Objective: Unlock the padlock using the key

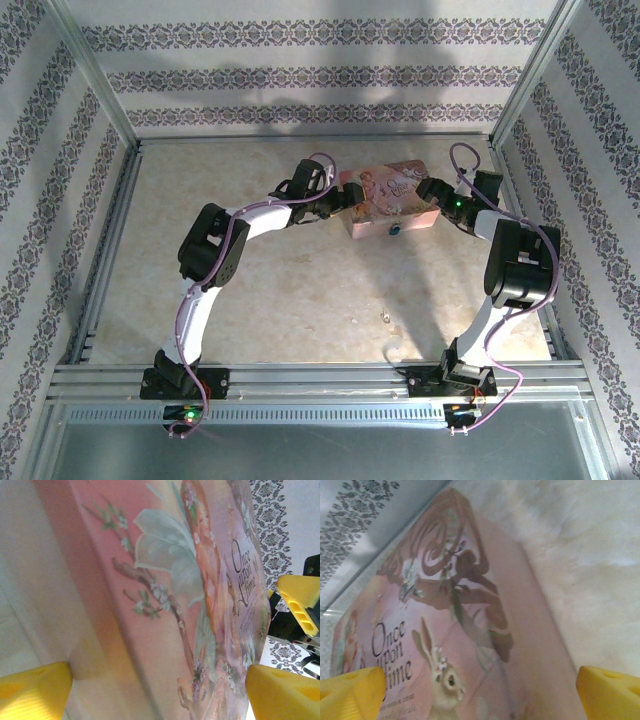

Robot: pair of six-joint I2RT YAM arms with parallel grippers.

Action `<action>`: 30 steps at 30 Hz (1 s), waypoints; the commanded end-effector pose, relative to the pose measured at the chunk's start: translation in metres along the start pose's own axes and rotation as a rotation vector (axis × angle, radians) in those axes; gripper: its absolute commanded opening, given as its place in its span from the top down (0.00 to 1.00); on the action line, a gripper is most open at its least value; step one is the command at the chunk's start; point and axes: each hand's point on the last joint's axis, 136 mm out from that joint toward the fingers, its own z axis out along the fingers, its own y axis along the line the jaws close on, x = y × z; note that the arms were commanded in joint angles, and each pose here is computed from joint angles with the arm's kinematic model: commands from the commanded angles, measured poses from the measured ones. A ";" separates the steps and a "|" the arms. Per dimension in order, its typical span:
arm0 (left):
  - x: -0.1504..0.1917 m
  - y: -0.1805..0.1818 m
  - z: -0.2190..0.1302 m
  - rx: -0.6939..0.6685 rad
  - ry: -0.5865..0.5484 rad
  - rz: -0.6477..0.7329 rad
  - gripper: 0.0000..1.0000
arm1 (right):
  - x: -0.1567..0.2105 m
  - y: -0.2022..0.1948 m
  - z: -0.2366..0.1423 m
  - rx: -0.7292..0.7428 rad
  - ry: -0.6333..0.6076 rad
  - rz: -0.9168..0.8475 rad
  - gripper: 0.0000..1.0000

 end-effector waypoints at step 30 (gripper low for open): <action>-0.009 0.008 -0.074 -0.065 -0.052 0.044 0.09 | 0.151 0.125 -0.034 -0.215 0.205 -0.156 0.06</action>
